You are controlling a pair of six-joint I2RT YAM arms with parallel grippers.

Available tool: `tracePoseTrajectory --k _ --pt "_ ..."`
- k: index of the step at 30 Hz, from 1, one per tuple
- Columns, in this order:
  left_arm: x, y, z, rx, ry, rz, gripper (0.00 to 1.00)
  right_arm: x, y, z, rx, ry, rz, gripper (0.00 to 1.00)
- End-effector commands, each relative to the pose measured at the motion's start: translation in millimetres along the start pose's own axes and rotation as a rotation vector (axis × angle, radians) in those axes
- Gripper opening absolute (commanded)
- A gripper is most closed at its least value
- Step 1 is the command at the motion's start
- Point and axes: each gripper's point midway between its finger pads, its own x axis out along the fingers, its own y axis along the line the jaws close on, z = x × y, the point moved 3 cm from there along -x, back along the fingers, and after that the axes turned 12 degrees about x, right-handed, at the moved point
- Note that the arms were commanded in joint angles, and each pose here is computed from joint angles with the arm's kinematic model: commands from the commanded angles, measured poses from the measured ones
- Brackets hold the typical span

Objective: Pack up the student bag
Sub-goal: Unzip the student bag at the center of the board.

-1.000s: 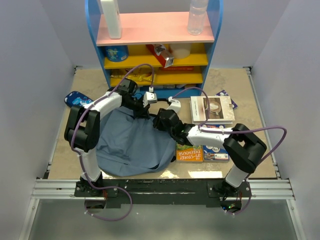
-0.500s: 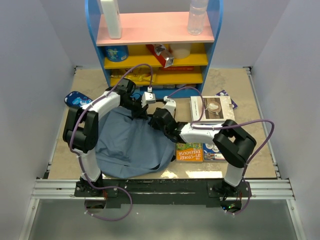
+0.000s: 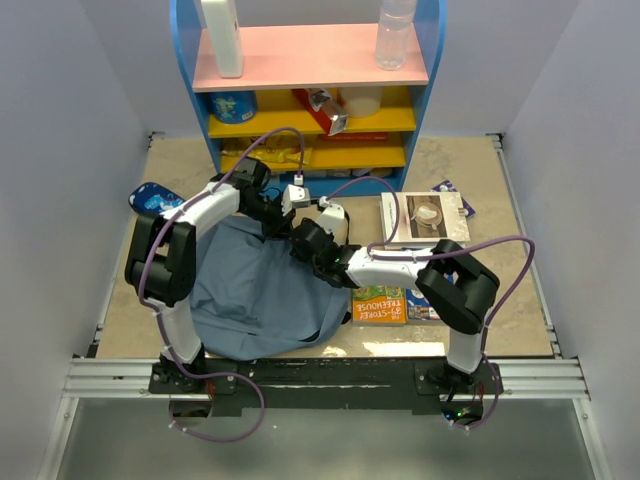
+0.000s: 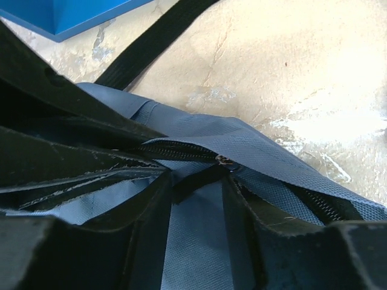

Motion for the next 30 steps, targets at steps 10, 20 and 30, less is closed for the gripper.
tracePoseTrajectory --k 10,20,30 --pt "-23.1 -5.6 49.5 0.089 -0.143 -0.001 0.0 -5.9 -21.0 17.8 0.05 -0.093 -0.097 0.0" --pt "-16.0 28.9 14.5 -0.007 -0.077 0.099 0.0 -49.9 -25.8 47.7 0.011 -0.075 -0.017 0.0" --pt "-33.0 45.1 3.1 -0.039 -0.063 0.184 0.0 -60.6 -44.9 69.2 -0.005 -0.037 -0.028 0.0"
